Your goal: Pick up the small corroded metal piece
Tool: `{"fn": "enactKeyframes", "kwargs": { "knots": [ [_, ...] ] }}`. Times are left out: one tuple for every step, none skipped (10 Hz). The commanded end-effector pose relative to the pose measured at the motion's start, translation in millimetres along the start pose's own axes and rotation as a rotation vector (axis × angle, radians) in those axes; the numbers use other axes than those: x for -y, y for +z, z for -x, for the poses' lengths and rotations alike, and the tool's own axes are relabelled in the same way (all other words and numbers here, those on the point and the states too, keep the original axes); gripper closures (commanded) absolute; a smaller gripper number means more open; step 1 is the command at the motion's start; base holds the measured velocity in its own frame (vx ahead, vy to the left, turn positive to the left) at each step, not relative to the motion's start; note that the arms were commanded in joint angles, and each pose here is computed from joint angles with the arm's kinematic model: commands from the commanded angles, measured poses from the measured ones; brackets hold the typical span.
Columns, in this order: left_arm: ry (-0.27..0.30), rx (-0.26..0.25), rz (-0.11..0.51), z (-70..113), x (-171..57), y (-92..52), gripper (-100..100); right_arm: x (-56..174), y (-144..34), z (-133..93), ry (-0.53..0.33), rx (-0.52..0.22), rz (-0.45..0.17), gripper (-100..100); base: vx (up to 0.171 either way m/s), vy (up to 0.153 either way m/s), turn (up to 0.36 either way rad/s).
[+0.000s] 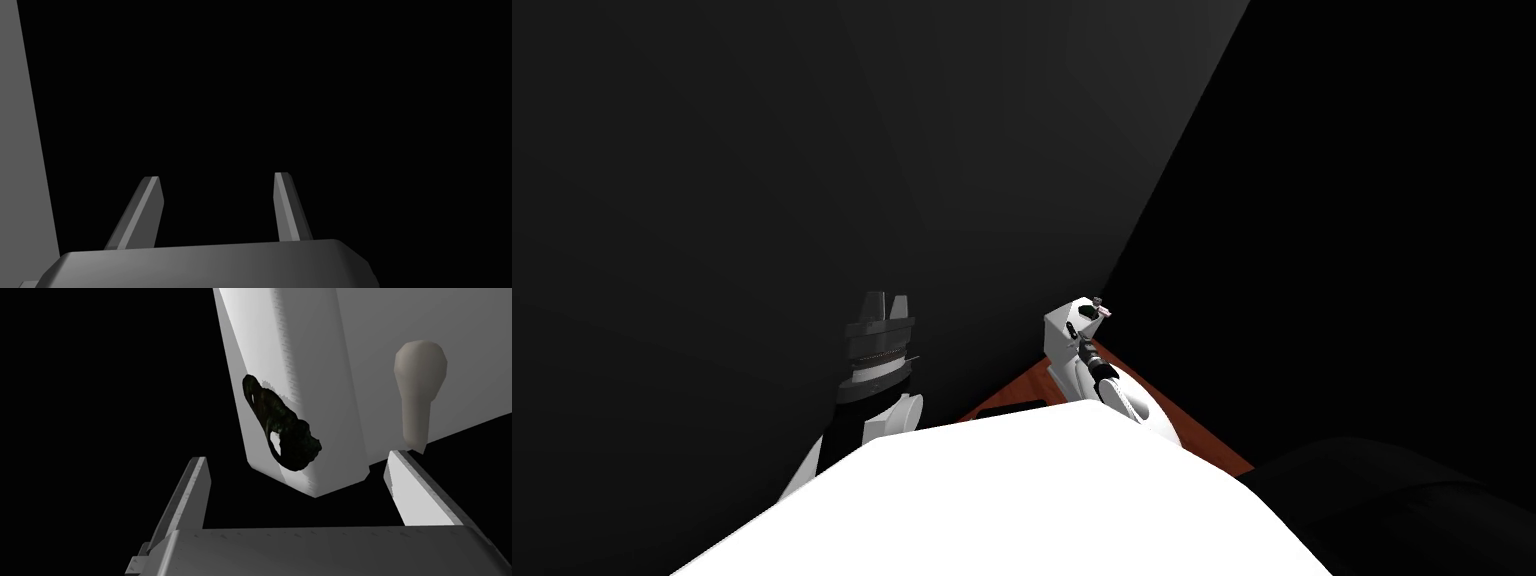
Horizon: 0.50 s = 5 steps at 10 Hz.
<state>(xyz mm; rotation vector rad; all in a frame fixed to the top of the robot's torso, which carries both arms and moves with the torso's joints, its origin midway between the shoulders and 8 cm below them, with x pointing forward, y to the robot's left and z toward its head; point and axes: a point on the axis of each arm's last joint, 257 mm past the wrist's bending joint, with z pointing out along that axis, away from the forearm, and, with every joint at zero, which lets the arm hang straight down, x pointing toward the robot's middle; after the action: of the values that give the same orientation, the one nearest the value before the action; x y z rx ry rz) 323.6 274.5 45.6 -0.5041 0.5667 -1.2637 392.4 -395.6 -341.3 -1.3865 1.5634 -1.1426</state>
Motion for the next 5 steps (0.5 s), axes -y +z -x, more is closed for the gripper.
{"fn": "enactKeyframes", "kwargs": {
  "knots": [
    [0.0,0.0,0.0,0.0,0.0,0.0,0,0.0,0.0,0.0,0.0,0.0,0.0,-100,0.0,0.0,0.0],
    [0.0,0.0,0.0,0.0,0.0,0.0,0,0.0,0.0,0.0,0.0,0.0,0.0,100,0.0,0.0,0.0],
    [0.0,0.0,0.0,0.0,0.0,0.0,0,0.0,0.0,0.0,0.0,0.0,0.0,100,0.0,0.0,0.0],
    [0.0,0.0,0.0,0.0,0.0,0.0,0,0.0,0.0,0.0,0.0,0.0,0.0,100,0.0,0.0,0.0],
    [0.0,0.0,0.0,0.0,0.0,0.0,0,0.0,0.0,0.0,0.0,0.0,0.0,100,0.0,0.0,0.0]
  ]
}}
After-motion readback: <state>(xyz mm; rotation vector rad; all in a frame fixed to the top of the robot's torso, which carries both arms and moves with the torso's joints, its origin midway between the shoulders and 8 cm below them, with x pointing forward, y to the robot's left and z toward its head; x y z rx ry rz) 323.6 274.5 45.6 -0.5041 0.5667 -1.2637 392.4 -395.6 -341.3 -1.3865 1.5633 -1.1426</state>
